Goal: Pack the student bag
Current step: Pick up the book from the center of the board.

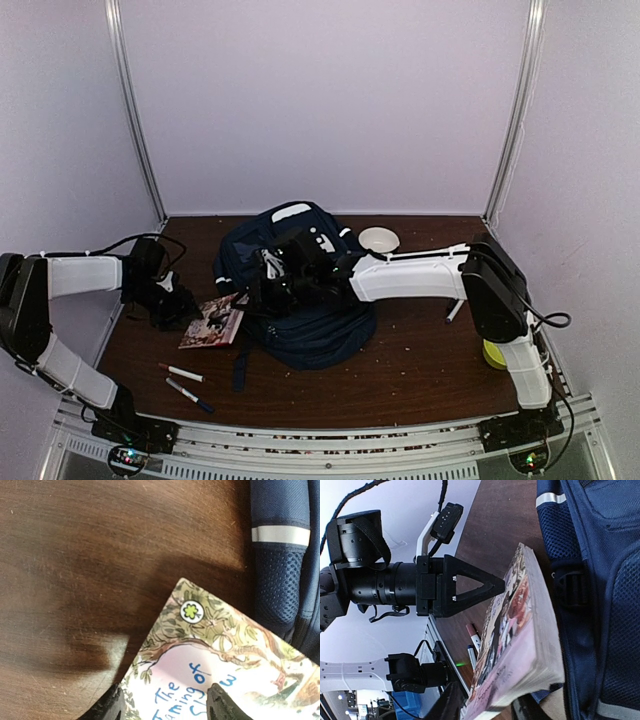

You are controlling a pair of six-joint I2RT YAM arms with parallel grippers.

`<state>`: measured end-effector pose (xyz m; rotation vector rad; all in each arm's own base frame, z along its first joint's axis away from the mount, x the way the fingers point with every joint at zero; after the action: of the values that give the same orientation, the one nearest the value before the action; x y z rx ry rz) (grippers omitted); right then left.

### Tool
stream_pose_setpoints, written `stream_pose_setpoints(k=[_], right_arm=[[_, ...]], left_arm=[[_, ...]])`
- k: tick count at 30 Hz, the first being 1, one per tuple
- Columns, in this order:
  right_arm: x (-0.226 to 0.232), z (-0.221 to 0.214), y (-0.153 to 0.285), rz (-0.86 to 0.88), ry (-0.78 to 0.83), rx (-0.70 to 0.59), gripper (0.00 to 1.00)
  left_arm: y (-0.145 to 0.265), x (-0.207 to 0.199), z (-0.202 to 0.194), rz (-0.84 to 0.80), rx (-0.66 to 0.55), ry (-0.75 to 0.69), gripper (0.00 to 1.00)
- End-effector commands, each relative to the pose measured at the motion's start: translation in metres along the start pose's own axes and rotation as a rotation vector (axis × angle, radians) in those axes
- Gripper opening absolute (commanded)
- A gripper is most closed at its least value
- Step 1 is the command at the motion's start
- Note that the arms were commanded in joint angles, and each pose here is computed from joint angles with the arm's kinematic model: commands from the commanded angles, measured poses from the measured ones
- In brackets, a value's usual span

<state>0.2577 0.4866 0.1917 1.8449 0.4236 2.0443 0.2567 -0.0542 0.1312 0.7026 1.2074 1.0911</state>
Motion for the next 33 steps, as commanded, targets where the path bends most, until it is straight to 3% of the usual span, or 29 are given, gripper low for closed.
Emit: stream_pose_setpoints(k=[1, 11, 33], right_arm=[[-0.008, 0.011, 0.009, -0.044, -0.025, -0.058, 0.3], [-0.034, 0.016, -0.009, -0.053, -0.113, -0.023, 0.29], [-0.054, -0.007, -0.008, -0.182, -0.139, 0.023, 0.58]], left_arm=[[0.003, -0.003, 0.0, -0.008, -0.018, 0.009, 0.58], [0.002, -0.005, 0.005, -0.035, -0.039, 0.003, 0.57], [-0.012, -0.001, -0.004, -0.053, -0.026, 0.002, 0.56]])
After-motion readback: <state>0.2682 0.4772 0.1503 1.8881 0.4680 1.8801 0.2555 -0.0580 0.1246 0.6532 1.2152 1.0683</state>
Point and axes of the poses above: each gripper's point midway between its finger pads, its own y axis back along the fingers, its own x axis along the line the jaws close on, z = x × y, the point moved 10 cm from there along y, back along the fingers, and after that the axes turned 15 degrees about -y, right-handed, at the moved point
